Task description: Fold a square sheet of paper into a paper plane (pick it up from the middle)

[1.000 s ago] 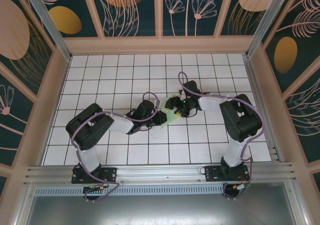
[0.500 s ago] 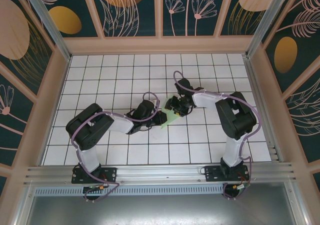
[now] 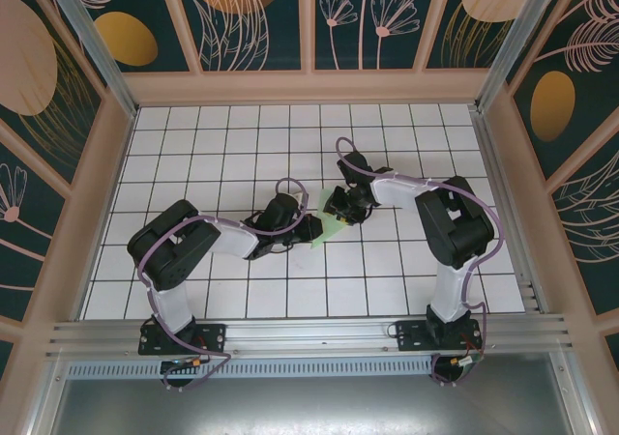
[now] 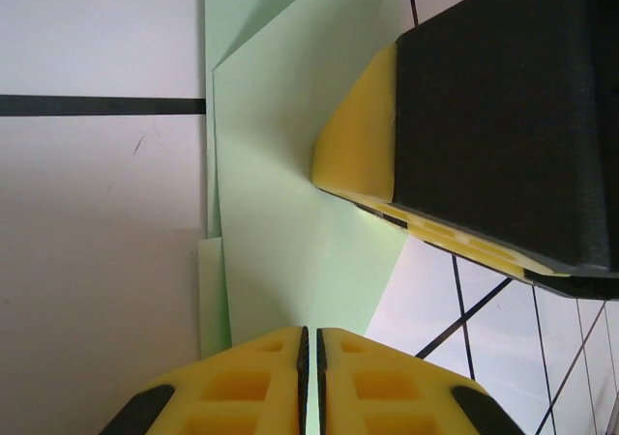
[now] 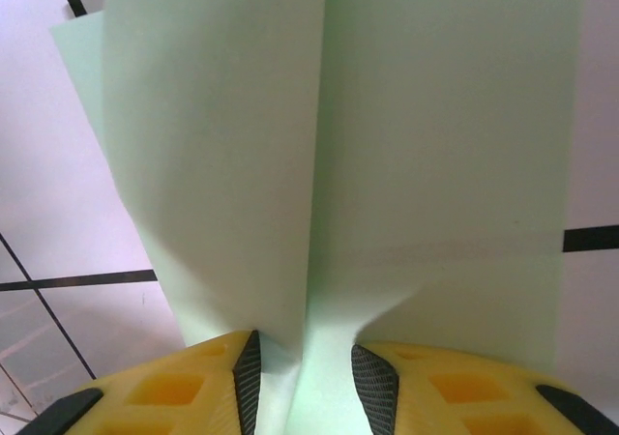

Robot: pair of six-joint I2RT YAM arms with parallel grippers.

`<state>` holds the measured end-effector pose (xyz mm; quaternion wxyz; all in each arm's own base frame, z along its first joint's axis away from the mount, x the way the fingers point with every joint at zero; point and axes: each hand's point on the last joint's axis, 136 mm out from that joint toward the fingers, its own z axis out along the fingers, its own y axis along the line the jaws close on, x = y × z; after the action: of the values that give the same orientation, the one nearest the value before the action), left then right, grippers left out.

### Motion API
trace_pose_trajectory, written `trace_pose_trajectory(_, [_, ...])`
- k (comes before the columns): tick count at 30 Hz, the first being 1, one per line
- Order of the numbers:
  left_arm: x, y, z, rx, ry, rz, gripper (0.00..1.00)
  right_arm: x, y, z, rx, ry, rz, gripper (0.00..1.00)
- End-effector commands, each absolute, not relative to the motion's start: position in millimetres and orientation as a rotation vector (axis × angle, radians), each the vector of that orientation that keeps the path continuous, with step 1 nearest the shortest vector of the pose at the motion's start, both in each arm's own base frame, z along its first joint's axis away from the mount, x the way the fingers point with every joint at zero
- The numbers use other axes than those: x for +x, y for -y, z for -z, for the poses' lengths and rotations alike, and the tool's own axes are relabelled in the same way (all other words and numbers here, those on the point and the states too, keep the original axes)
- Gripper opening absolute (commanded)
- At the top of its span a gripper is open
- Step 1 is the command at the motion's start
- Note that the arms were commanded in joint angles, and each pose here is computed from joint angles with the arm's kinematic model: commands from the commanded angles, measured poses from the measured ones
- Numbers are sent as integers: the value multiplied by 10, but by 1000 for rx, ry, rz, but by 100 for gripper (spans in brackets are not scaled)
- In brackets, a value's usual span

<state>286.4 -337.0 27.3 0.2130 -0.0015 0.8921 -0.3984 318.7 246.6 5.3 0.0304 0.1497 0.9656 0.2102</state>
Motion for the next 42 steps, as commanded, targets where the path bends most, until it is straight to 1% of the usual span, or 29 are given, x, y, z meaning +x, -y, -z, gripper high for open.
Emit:
trace_pose_trajectory(1, [2893, 3356, -286, -14, -2477, 1076, 15, 2644, -1715, 813, 596, -3167, -59, 39])
trace_pose_trajectory(5, [2896, 3349, -264, -16, -2484, 1065, 15, 2637, -1719, 828, 588, -3174, -56, 39])
trace_pose_trajectory(10, [2900, 3343, -262, -19, -2485, 1057, 15, 2613, -1707, 867, 578, -3184, -42, 43])
trace_pose_trajectory(18, [2912, 3316, -250, -28, -2489, 1036, 14, 2562, -1673, 942, 578, -3201, -9, 46])
trace_pose_trajectory(31, [2898, 3309, -170, -33, -2517, 1020, 14, 2485, -1629, 1033, 584, -3222, 33, 44])
trace_pose_trajectory(42, [2858, 3225, 3, -60, -2590, 941, 13, 2463, -1633, 1072, 583, -3237, 47, 44])
